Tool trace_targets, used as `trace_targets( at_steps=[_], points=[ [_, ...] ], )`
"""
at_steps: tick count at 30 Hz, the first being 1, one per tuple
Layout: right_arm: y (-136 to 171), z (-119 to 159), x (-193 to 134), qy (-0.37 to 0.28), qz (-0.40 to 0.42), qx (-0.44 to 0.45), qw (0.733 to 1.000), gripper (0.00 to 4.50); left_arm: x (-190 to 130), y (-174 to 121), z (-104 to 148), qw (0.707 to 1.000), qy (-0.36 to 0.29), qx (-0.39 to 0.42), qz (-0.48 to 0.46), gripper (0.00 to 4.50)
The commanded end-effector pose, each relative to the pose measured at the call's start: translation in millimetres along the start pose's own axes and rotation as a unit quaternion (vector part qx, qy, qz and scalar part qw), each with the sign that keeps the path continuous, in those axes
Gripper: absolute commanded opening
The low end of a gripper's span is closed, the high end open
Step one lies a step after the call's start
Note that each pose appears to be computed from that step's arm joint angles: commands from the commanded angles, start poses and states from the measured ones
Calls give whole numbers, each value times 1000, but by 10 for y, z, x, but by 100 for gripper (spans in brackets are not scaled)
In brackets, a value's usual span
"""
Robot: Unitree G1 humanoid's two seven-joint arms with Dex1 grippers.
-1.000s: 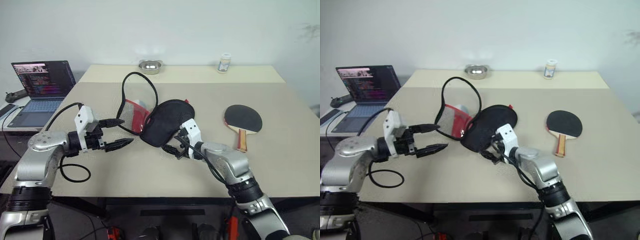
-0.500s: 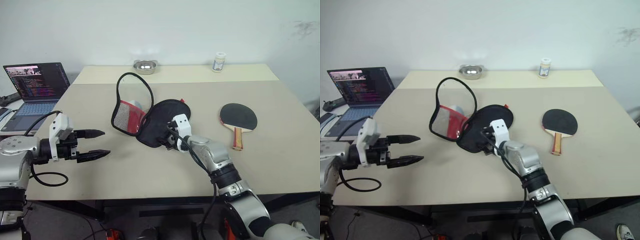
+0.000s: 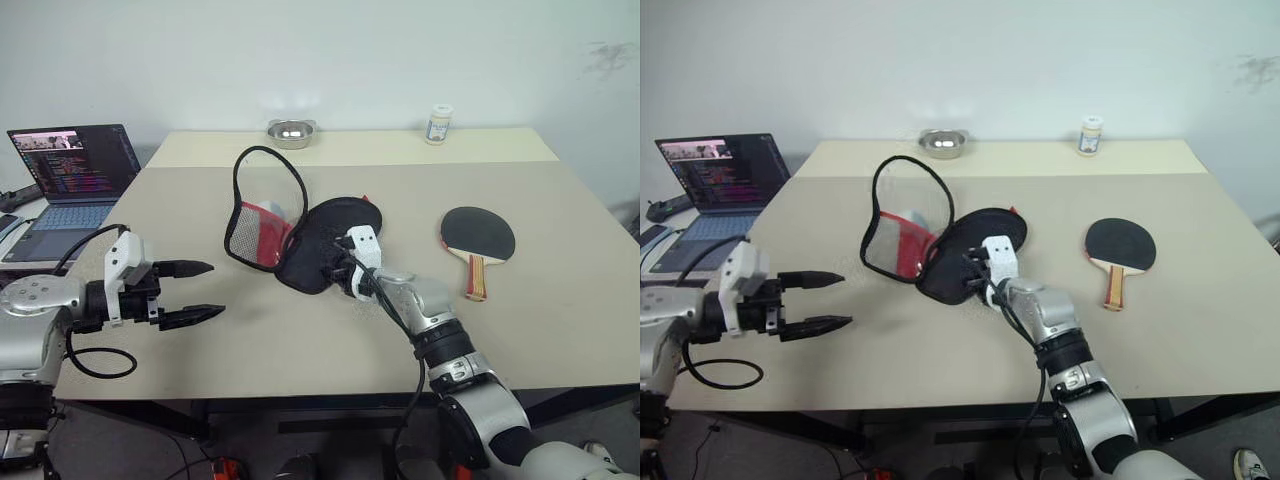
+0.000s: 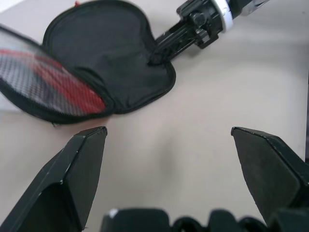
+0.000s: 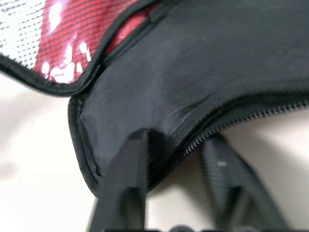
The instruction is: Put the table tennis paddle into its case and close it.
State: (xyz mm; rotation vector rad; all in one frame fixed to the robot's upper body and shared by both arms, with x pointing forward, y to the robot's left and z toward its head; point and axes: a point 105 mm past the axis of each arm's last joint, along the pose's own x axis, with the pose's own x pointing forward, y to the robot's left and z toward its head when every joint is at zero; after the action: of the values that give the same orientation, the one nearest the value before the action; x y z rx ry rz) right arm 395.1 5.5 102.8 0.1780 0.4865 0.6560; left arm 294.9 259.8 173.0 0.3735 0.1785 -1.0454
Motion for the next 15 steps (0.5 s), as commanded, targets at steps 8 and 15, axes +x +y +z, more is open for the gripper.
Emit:
trace_targets(
  at_steps=[8,15],
  points=[
    [-199,302,-311,-36,-7,35,999,1,194,-53,232,999,-33,28,-28,450],
    [-476,317,-565,-17,-26,31,999,1,277,-117,224,997,-39,32,-50,450]
  ],
)
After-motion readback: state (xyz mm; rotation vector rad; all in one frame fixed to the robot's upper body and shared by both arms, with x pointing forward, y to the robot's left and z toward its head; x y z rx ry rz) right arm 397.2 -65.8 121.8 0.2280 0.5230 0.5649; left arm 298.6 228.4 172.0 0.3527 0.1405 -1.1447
